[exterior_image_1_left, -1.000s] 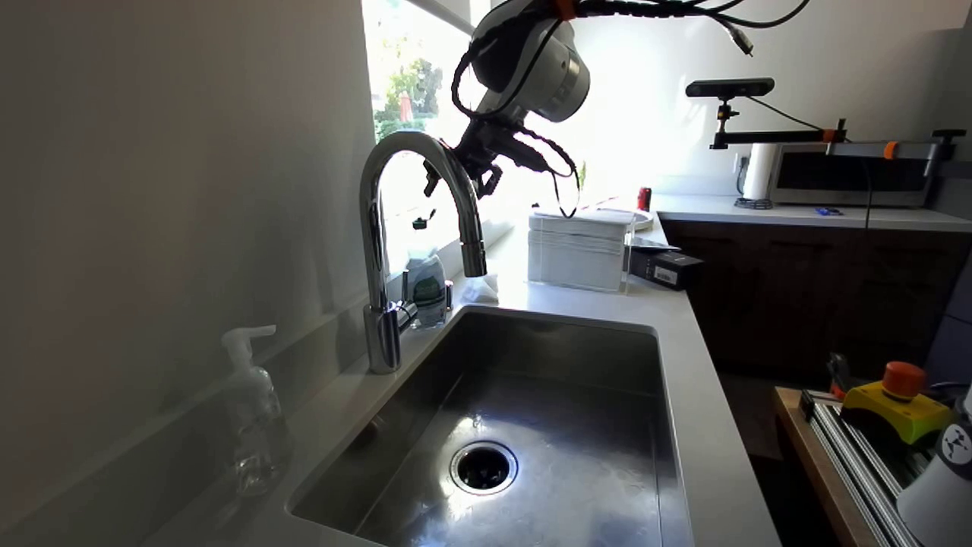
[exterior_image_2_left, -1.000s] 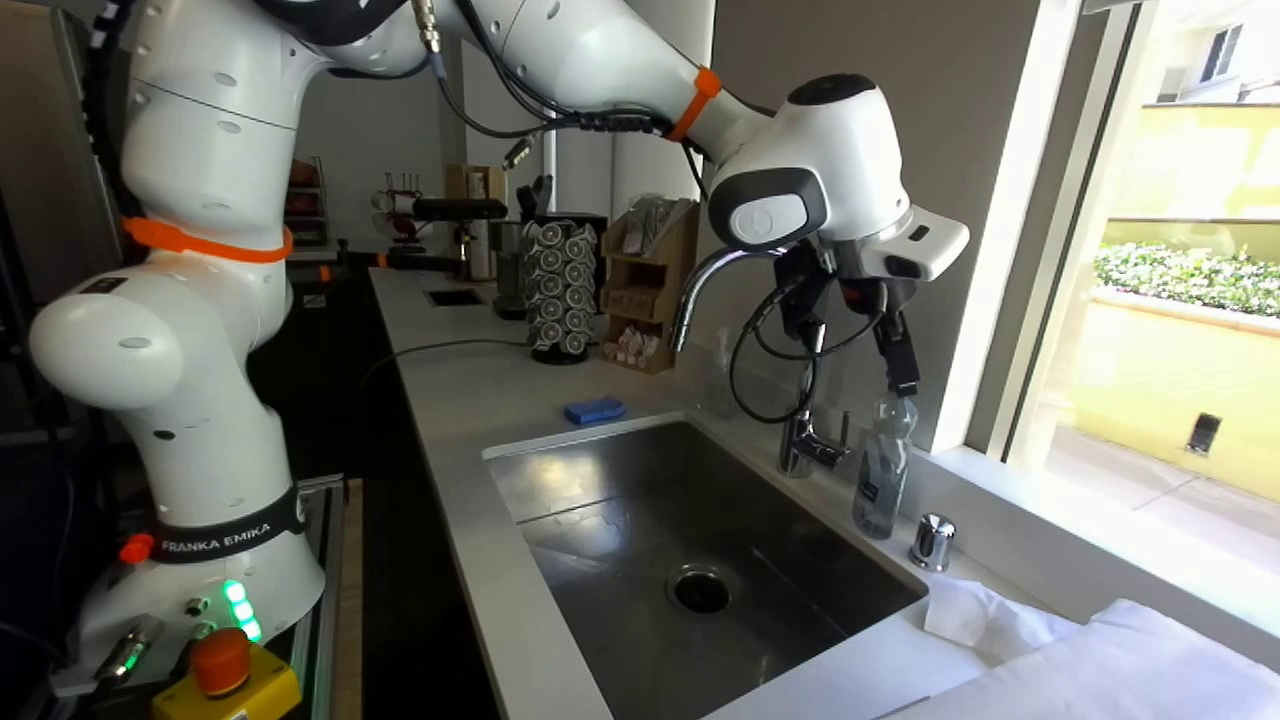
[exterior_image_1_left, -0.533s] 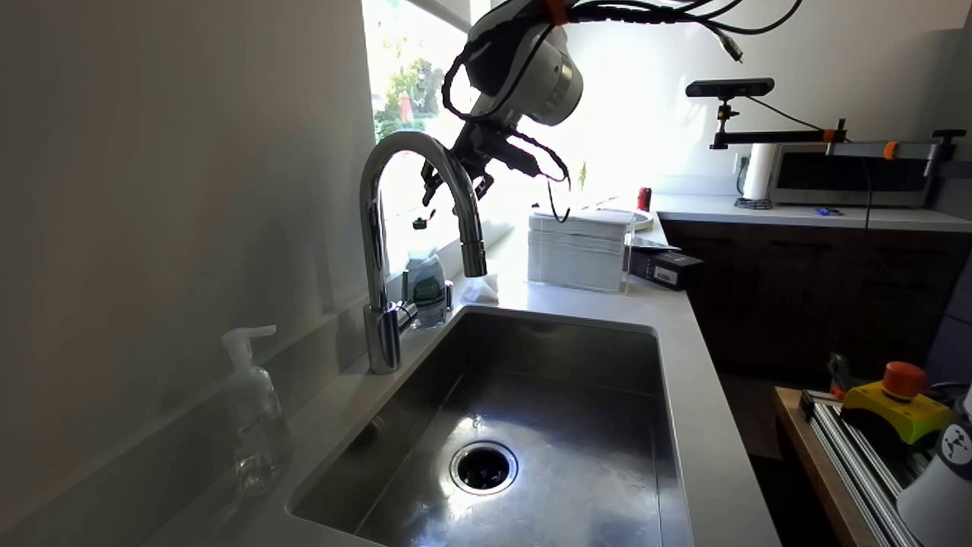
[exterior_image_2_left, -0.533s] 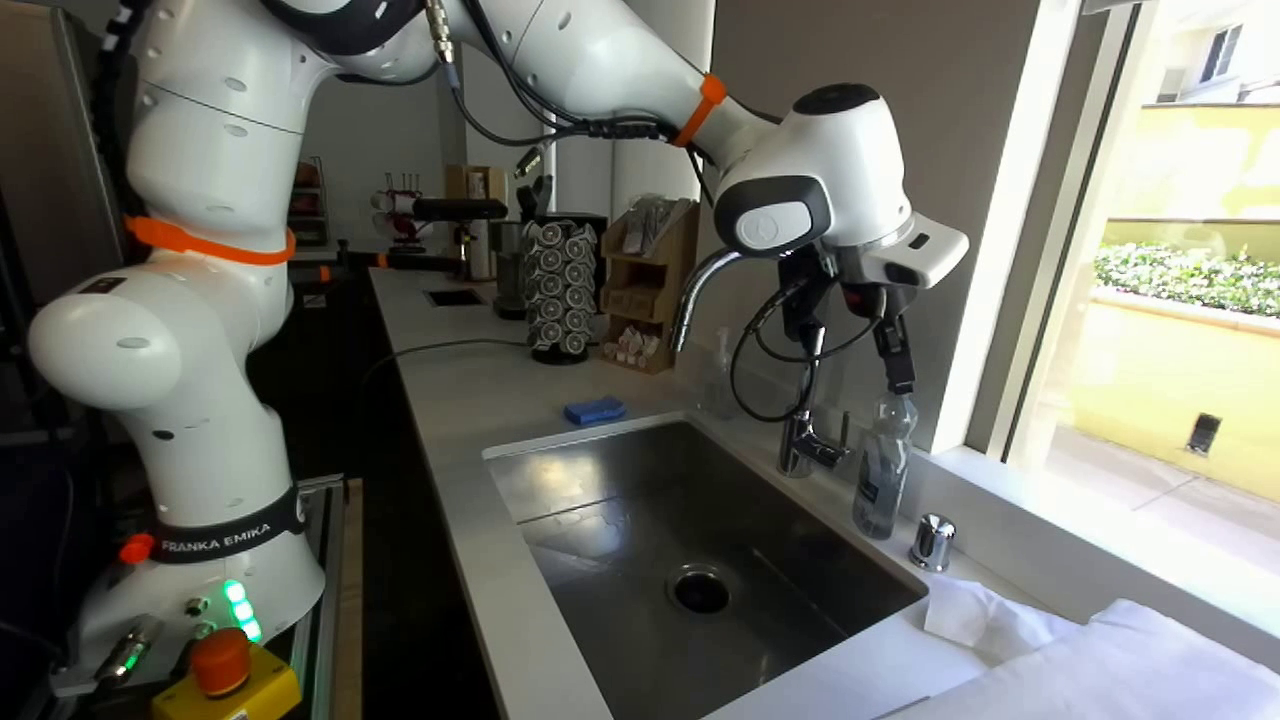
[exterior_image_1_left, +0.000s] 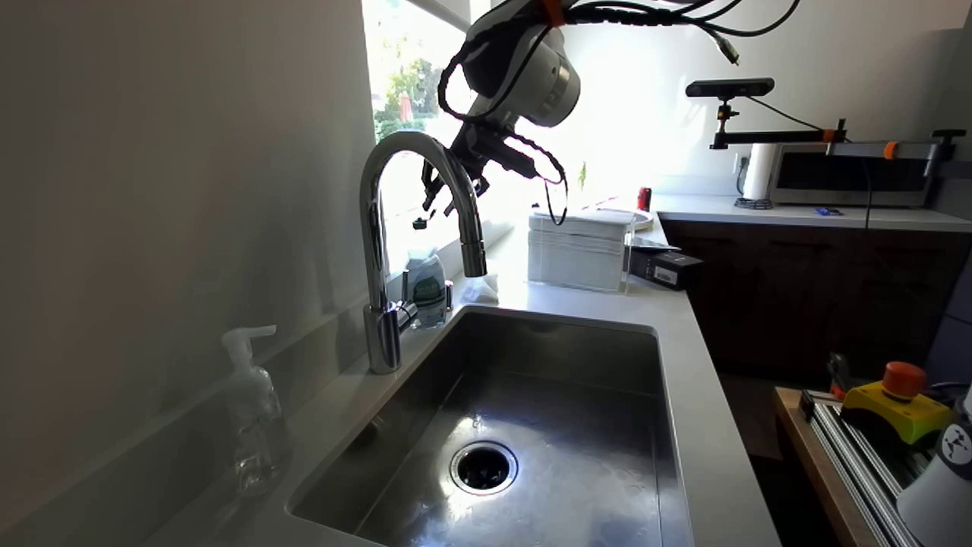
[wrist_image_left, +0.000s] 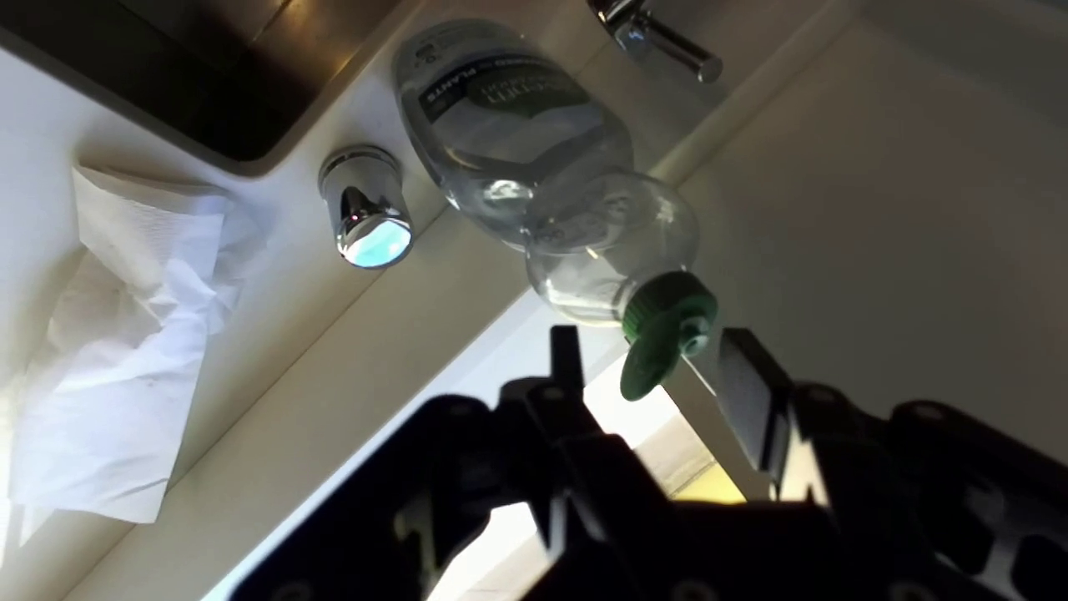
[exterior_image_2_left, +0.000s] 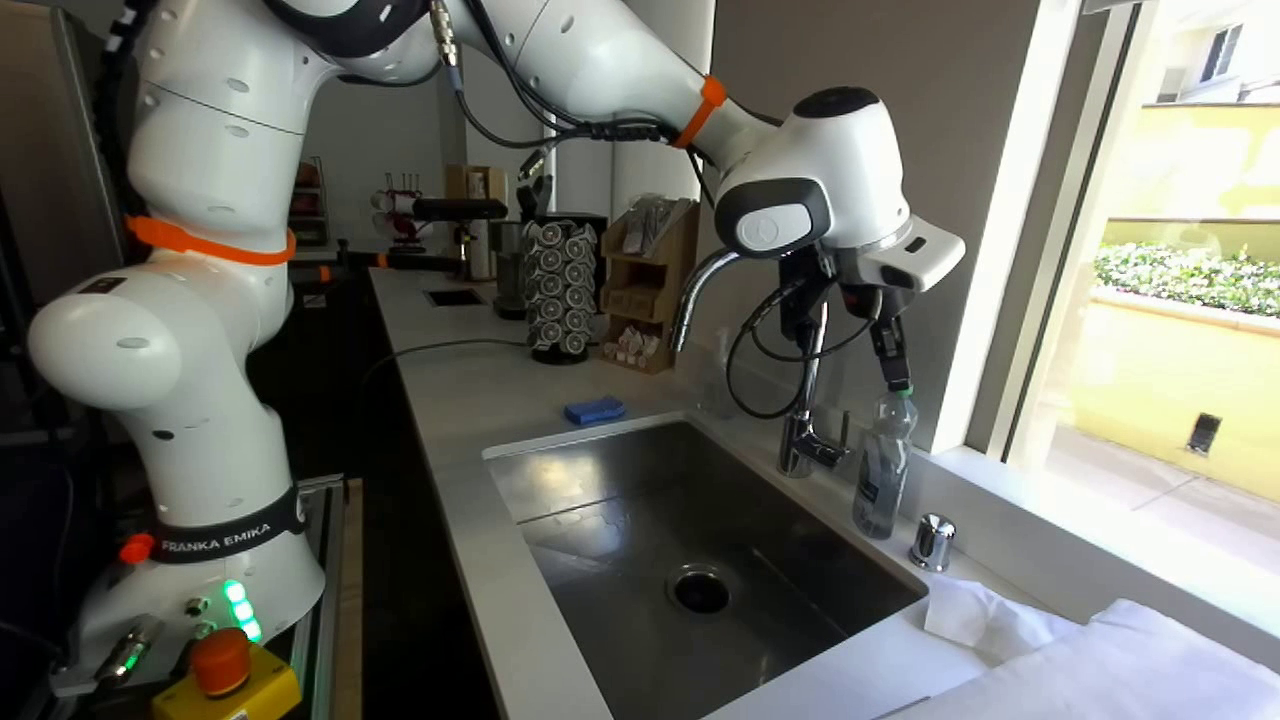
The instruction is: Put the soap bottle on the window seal
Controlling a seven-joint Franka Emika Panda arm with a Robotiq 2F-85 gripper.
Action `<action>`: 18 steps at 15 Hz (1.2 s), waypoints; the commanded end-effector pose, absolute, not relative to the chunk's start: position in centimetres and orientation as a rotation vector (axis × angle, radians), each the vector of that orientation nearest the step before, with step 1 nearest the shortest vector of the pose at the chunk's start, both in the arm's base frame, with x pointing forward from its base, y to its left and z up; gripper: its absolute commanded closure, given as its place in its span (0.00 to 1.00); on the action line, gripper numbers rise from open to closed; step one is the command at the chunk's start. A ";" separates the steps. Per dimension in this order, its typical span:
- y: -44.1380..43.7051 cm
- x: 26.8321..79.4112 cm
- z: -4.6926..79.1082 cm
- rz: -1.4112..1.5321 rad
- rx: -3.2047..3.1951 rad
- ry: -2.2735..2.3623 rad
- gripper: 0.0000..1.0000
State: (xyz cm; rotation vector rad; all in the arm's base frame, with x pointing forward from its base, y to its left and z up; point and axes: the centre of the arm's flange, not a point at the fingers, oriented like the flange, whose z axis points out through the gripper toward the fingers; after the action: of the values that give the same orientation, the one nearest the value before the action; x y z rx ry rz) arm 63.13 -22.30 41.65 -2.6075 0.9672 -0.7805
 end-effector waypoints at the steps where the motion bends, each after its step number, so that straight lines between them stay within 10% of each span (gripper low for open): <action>1: -22.3 63.8 41.2 -0.793 -2.571 1.008 0.85; 3: -22.4 63.8 41.1 -0.788 -2.569 1.014 1.00; 18: -22.7 62.8 43.1 -0.811 -2.551 0.994 0.97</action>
State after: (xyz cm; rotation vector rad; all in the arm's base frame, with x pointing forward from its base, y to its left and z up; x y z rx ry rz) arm 63.10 -22.54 41.87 -2.5869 1.0008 -0.7807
